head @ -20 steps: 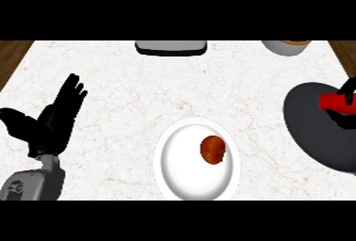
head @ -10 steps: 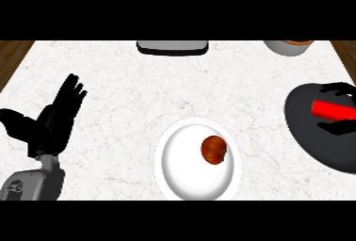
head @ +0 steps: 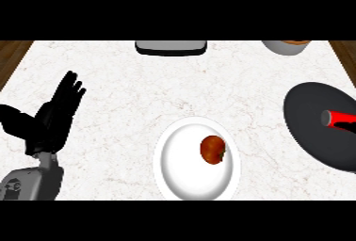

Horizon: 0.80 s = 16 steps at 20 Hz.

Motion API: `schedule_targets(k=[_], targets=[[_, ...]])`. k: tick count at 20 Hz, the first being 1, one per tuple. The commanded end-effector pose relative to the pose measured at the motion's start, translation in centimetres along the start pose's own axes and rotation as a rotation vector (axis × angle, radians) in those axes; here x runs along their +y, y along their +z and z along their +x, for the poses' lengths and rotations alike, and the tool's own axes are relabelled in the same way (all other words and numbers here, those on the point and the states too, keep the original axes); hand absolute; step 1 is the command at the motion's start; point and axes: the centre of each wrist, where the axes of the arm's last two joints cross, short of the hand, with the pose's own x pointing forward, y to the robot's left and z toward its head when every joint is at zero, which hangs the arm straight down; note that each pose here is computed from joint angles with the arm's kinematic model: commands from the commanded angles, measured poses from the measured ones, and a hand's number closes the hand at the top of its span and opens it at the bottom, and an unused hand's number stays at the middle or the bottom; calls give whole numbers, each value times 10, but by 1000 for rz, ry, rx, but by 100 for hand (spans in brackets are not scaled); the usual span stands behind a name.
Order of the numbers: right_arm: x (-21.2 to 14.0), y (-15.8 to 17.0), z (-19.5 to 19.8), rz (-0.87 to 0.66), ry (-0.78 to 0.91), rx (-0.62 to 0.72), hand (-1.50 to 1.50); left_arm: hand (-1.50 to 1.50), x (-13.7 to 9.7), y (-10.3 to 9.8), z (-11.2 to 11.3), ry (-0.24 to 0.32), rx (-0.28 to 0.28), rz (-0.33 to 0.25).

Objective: Pick the can from the plate and place it in the pan

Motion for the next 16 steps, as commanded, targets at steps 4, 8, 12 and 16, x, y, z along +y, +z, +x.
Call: schedule_targets(k=[4, 8, 12, 16], targets=[[-69, 44, -23, -90, -326, 13, -150, 0, -6, -1, 5, 2, -8, 3], [-113, 86, -34, -77, -417, -33, -150, 0, -7, 9, -4, -4, -5, 25], [-120, 100, -38, -26, -519, -43, -150, 0, 13, 9, -6, 2, -2, 10], [-124, 124, -46, -24, -496, -68, -150, 0, 1, 6, 3, 18, 2, 22]])
